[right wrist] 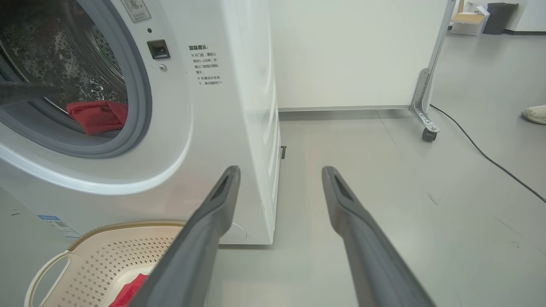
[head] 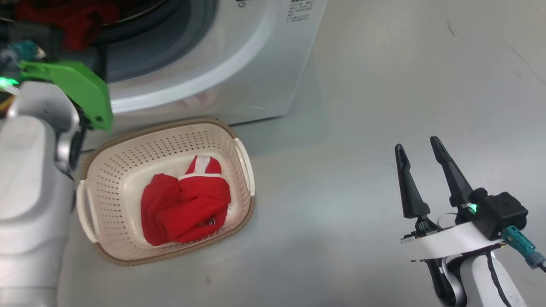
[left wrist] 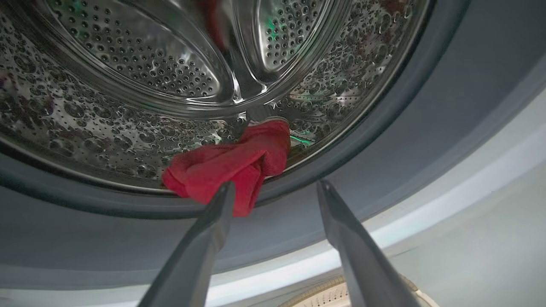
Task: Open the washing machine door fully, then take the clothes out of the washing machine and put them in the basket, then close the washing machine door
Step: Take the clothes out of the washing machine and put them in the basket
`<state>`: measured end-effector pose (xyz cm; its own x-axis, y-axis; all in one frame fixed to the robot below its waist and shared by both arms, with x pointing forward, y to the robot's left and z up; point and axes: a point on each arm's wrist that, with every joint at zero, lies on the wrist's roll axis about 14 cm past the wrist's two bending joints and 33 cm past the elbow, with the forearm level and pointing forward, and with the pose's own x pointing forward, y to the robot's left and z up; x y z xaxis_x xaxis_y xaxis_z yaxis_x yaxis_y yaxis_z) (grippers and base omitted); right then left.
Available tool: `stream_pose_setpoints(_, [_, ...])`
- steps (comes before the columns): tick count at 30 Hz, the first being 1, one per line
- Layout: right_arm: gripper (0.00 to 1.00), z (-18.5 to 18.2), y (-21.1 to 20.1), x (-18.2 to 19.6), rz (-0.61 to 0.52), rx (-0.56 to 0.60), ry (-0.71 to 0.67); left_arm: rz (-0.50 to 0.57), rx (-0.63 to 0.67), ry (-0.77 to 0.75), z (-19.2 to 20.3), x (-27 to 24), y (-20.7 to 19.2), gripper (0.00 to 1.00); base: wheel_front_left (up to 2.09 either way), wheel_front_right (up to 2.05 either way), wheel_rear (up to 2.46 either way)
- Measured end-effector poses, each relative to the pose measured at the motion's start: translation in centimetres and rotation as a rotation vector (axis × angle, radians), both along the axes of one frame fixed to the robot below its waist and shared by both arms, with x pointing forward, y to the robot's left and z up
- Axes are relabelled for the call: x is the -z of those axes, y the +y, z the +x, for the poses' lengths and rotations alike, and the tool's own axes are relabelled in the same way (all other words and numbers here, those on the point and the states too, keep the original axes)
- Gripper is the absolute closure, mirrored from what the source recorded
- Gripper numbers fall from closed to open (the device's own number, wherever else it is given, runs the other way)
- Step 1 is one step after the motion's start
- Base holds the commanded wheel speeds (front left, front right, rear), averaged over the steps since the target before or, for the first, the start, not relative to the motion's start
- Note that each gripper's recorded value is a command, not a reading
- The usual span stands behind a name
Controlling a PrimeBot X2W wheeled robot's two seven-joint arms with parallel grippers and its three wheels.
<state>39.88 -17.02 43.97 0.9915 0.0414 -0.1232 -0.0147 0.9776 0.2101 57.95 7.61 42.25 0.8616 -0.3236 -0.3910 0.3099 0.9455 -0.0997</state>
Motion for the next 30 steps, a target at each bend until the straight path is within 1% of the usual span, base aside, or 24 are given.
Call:
stream_pose_setpoints(3, [0.00, 0.3, -0.2, 0.7, 0.005, 0.007, 0.015, 0.021, 0.001, 0.010, 1.6, 0.6, 0.2, 0.00, 0.00, 0.00, 0.00])
stream_pose_setpoints(6, [0.00, 0.4, -0.4, 1.2, 0.011, 0.012, 0.028, 0.051, 0.004, 0.029, 2.4, 1.5, 0.5, 0.00, 0.00, 0.00, 0.00])
stream_pose_setpoints(12, [0.00, 0.8, -1.3, 2.2, 0.022, 0.047, 0.047, 0.180, 0.019, 0.037, 5.3, 3.0, 1.8, 0.00, 0.00, 0.00, 0.00])
stream_pose_setpoints(15, [0.00, 0.5, -1.4, 3.1, 0.028, 0.051, 0.075, 0.209, 0.015, 0.051, 6.4, 3.9, 2.4, 0.00, 0.00, 0.00, 0.00])
stream_pose_setpoints(17, [0.00, 0.3, -1.5, 3.5, 0.030, 0.055, 0.089, 0.233, 0.016, 0.094, 6.5, 5.3, 2.9, 0.00, 0.00, 0.00, 0.00])
stream_pose_setpoints(19, [0.00, 0.2, -2.0, 3.7, 0.028, 0.071, 0.097, 0.244, 0.021, 0.124, 6.6, 6.4, 2.9, 0.00, 0.00, 0.00, 0.00])
stream_pose_setpoints(24, [0.00, -0.1, -3.6, 4.1, 0.014, 0.117, 0.113, 0.228, 0.060, 0.177, 7.4, 8.2, 0.5, 0.00, 0.00, 0.00, 0.00])
stream_pose_setpoints(27, [0.00, -0.3, -3.9, 4.5, 0.011, 0.128, 0.128, 0.235, 0.059, 0.216, 7.5, 9.4, 0.3, 0.00, 0.00, 0.00, 0.00])
stream_pose_setpoints(28, [0.00, -0.3, -4.1, 4.6, 0.012, 0.133, 0.132, 0.245, 0.057, 0.231, 7.4, 9.9, 0.3, 0.16, 0.00, 0.00, 0.00])
stream_pose_setpoints(29, [0.00, -0.4, -4.2, 4.8, 0.011, 0.138, 0.138, 0.252, 0.057, 0.240, 7.4, 10.3, 0.3, 0.41, 0.00, 0.00, 0.00])
stream_pose_setpoints(30, [0.00, -0.5, -4.3, 4.9, 0.010, 0.141, 0.143, 0.257, 0.055, 0.248, 7.3, 10.6, 0.3, 0.70, 0.00, 0.00, 0.00])
